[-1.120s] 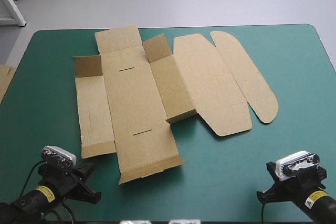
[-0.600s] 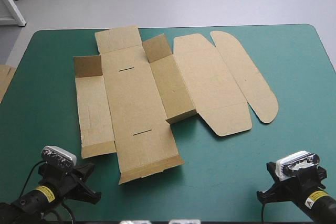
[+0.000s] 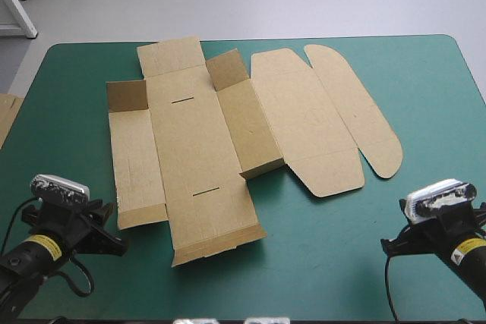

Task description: Fold the box

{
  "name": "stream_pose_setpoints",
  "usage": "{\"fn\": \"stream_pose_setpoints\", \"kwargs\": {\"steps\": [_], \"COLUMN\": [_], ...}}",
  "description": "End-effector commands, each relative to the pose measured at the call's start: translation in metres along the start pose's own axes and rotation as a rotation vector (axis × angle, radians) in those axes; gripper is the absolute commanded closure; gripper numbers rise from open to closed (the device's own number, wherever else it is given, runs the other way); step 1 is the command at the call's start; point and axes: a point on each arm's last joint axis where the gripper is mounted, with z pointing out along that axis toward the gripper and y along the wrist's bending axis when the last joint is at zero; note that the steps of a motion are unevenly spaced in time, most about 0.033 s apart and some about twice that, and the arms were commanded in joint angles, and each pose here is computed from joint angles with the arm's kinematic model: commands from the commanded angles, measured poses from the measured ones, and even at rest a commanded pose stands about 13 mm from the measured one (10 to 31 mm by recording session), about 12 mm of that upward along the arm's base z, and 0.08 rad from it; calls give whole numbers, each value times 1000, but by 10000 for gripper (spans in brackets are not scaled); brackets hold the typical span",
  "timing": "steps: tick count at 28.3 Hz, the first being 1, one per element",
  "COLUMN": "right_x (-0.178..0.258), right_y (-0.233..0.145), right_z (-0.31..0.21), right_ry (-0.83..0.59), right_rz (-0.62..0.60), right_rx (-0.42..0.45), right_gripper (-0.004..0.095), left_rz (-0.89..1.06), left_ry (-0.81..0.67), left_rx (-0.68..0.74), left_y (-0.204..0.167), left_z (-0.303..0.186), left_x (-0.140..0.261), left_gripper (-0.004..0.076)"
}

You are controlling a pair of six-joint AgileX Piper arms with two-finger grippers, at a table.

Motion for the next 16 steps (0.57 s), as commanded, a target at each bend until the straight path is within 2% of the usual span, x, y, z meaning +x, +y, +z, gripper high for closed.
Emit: {"fn": "stream_pose_setpoints", "kwargs": {"steps": [1, 2, 3, 8, 16], "right_x": [-37, -49, -53, -78, -116], "right_y": [-9, -12, -14, -19, -22], "right_z": [4, 13, 17, 38, 57], "right_ry": [-89, -83, -80, -44, -60], "right_rz": [3, 24, 37, 35, 48], "right_rx": [60, 83, 90, 114, 105], "right_gripper": [538, 453, 434, 428, 428], "left_rz": [-30, -31, -26, 9, -13], "left_ry": [-11, 31, 59, 123, 131], "left_rx": [-106, -186, -217, -291, -397], "left_y": [10, 17, 20, 25, 34], "left_z": [-2, 1, 5, 16, 15], "left_x": [-32, -40, -43, -51, -51], "left_gripper": [381, 315, 306, 306, 316]}}
